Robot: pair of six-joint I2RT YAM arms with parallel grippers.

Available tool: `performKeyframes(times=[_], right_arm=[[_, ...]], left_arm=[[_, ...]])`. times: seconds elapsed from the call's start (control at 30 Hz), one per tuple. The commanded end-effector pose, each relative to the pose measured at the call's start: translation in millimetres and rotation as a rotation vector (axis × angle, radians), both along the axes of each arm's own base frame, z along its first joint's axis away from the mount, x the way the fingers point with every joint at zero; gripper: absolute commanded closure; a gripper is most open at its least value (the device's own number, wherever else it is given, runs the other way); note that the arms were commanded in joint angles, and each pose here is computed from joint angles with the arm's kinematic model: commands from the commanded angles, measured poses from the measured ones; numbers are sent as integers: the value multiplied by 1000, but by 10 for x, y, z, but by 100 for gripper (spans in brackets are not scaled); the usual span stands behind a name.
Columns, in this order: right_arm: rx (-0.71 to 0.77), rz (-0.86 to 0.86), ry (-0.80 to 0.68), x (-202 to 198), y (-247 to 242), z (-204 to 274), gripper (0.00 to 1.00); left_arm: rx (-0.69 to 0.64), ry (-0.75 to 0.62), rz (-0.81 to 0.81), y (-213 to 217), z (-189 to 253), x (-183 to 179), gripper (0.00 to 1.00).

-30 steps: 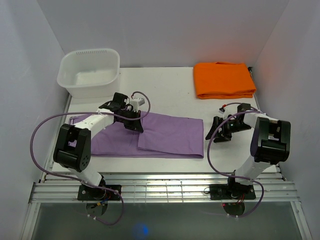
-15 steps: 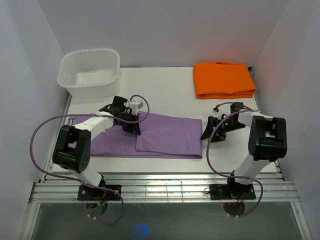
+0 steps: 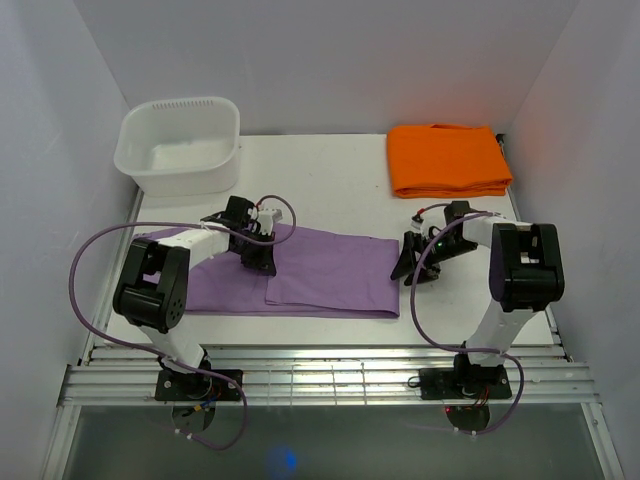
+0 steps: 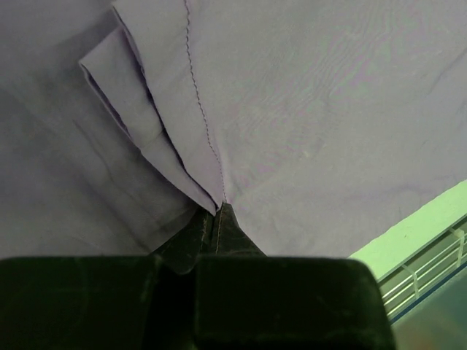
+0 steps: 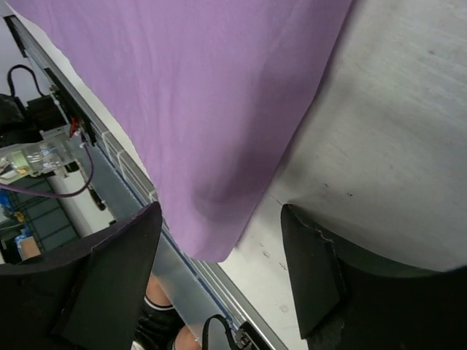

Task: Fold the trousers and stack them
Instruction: Fold the trousers

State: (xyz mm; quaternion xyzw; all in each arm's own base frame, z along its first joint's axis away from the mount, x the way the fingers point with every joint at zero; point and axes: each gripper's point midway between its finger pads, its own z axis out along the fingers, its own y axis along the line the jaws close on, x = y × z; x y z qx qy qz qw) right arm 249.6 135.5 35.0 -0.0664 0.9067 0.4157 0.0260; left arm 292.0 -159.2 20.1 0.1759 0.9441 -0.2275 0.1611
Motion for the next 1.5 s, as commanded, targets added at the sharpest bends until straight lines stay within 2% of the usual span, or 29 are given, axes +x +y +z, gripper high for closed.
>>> performKeyframes(times=[0.0,0.13,0.17,0.27,0.33,0.47,0.5,0.6,0.77,0.8,0.93,1.07,1.17,1.23,1.27,1.37,1.47], right_arm=[[-208,58,-120,70,-362,-262,27],[-6,43,-321,221,-223,408,37],[117,38,-365,224,-72,693,38],[290,57,-374,149,212,975,44],[326,140,-334,-52,453,906,49],[309,247,-169,-433,631,460,62],[263,285,-82,-583,604,232,69],[169,311,71,-763,487,-144,82],[-7,319,199,-897,276,-523,89],[3,320,209,-901,281,-532,91],[-54,321,156,-722,254,-525,90],[-210,324,-30,-250,123,-506,89],[-189,293,-148,26,134,-213,80],[-141,227,-222,187,117,65,59],[-131,204,-260,237,97,196,54],[-169,116,-295,316,-123,281,48],[-232,62,-307,343,-326,157,41]], left_arm=[[43,29,14,100,-115,-12,100],[17,48,2,61,-130,-67,100],[13,54,0,55,-139,-80,100],[11,64,-2,48,-161,-83,99],[4,79,24,31,-154,-75,99],[10,78,28,42,-152,-70,99],[14,78,29,47,-154,-72,99],[23,77,36,90,-174,-76,99],[34,83,56,155,-200,-56,100],[31,79,60,161,-184,-31,99],[23,74,66,161,-152,31,100],[6,73,57,129,-125,104,98],[-51,77,31,24,-28,138,94],[-83,73,19,-26,39,134,90],[-87,68,18,-31,66,131,88],[-84,80,25,-19,70,91,85],[-82,84,28,-12,64,65,82]])
